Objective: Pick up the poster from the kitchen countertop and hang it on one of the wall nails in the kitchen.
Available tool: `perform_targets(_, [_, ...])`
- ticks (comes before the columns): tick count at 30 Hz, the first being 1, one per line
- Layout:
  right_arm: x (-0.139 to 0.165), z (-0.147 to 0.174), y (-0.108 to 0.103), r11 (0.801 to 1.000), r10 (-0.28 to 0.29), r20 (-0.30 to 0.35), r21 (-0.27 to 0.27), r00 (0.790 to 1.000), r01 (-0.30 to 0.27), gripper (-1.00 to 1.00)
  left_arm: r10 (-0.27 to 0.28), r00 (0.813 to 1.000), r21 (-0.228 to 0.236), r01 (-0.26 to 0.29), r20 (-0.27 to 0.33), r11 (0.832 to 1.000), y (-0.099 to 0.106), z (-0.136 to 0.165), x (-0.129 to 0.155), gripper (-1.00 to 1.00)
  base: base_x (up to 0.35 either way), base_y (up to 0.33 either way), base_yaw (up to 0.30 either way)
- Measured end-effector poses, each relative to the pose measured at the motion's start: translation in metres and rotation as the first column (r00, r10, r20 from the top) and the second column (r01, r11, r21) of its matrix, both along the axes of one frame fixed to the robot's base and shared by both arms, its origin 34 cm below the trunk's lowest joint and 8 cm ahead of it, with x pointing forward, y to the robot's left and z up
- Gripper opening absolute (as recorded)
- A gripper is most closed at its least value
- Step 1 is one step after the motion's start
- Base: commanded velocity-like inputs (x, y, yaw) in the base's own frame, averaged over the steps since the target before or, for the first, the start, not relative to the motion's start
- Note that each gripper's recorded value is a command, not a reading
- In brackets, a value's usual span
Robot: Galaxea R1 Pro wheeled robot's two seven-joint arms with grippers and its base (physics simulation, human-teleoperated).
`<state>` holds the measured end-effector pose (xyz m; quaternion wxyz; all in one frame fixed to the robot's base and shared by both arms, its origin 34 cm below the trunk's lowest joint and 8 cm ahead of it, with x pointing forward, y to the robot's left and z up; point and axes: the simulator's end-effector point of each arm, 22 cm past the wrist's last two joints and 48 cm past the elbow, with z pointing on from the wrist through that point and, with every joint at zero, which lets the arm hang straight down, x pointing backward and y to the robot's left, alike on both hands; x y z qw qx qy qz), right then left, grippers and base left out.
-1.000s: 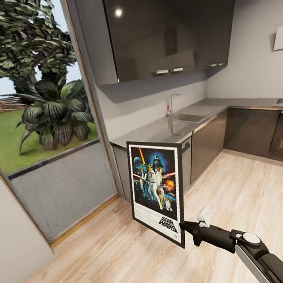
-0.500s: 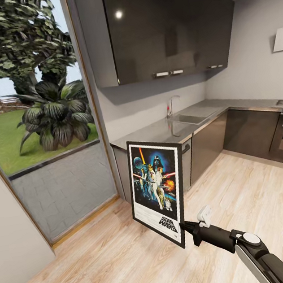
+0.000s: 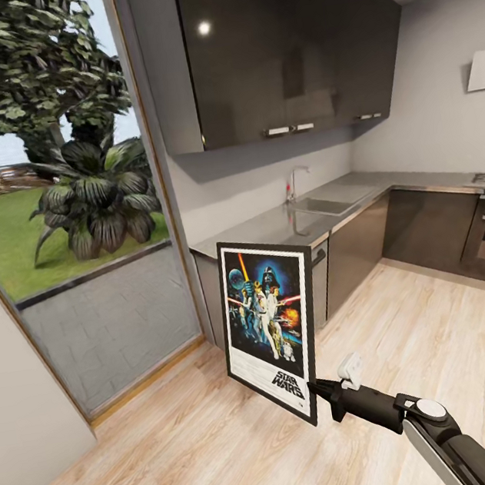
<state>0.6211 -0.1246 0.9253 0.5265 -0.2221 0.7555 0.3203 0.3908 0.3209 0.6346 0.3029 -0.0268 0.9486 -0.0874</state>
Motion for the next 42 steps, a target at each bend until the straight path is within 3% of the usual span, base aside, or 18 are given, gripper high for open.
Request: perform_targets(42, [-0.011,0.045,0.0,1.0,0.0,-0.003,0.0,1.0,0.0,-1.0,0.0,1.0,0.0,0.0,-0.002,1.0,0.0,0.046,-0.011,1.0,0.0,0.0,0.0])
